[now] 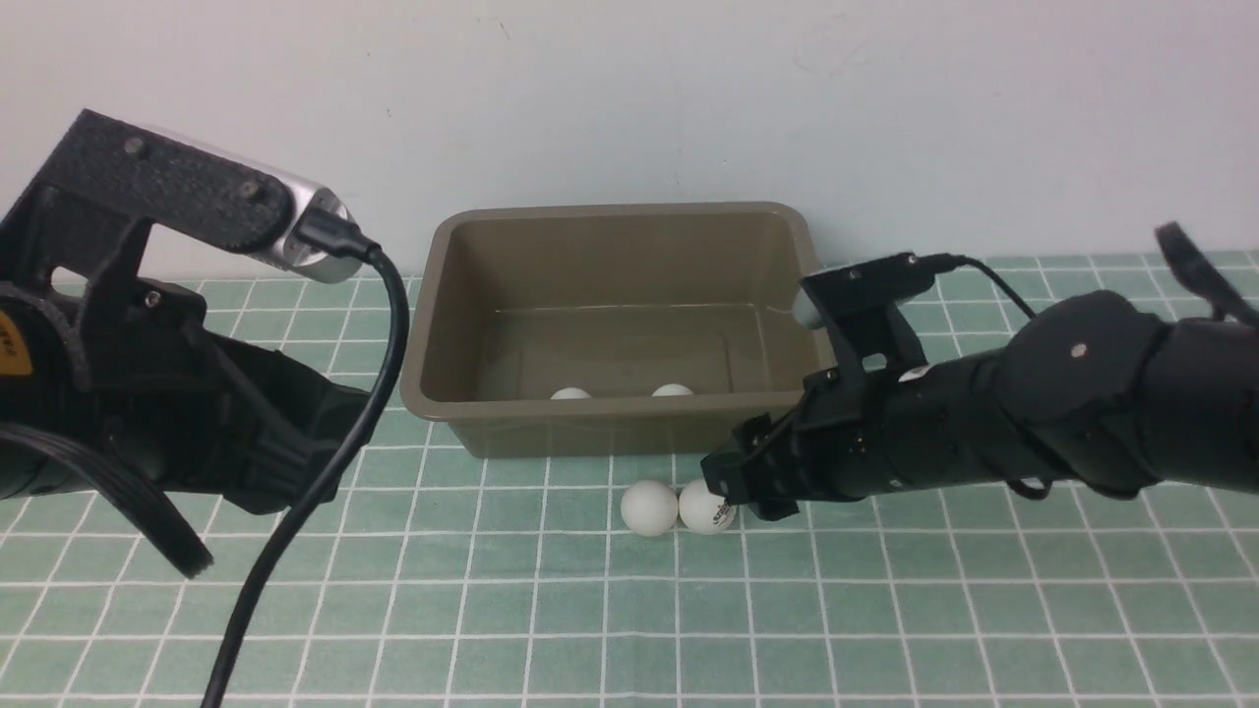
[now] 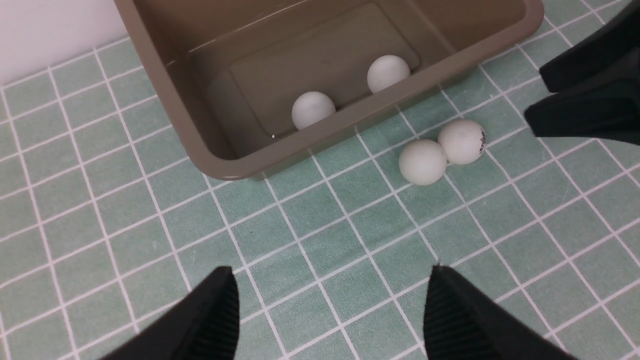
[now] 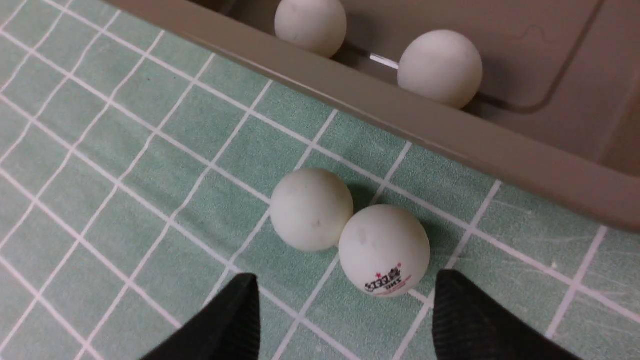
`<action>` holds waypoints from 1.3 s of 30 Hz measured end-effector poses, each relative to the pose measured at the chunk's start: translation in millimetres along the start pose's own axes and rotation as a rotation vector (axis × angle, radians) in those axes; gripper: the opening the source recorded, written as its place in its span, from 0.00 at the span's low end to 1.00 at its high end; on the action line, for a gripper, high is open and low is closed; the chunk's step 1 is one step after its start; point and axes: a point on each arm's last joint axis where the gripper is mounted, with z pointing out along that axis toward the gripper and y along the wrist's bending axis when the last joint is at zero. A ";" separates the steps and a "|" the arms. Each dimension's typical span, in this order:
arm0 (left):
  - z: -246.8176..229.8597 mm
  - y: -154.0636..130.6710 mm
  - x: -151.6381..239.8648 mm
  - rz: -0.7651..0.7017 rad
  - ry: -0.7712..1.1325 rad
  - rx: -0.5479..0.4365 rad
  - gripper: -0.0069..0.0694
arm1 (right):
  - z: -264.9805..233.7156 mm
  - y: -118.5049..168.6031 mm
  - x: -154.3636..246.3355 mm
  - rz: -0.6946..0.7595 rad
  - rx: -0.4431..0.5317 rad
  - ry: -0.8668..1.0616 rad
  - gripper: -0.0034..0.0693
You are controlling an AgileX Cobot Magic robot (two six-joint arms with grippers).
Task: Put the table tennis balls in the box on the green coffee tablecloth.
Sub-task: 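Reach for and grasp a ping pong ball on the table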
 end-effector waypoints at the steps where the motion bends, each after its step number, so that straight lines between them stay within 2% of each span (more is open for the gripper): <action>1: 0.0 0.0 0.0 0.000 0.000 0.000 0.68 | 2.6 -0.5 -1.1 0.009 0.000 0.003 0.64; 4: 0.0 0.0 0.1 0.000 0.001 0.000 0.68 | 19.6 -5.0 0.2 0.041 0.007 0.023 0.71; 7: 0.0 -0.1 0.5 0.000 0.006 0.001 0.68 | 29.0 -7.6 1.7 0.061 0.012 0.037 0.73; 34: -0.2 -0.4 2.3 -0.001 0.025 0.004 0.68 | 81.8 -20.3 19.4 0.132 0.048 0.108 0.73; 37: -0.2 -0.4 2.3 -0.001 0.025 0.004 0.68 | 81.9 -20.0 18.8 0.134 0.044 0.102 0.71; 39: -0.2 -0.4 2.3 -0.001 0.025 0.004 0.68 | 81.9 -19.7 18.3 0.143 0.041 0.096 0.63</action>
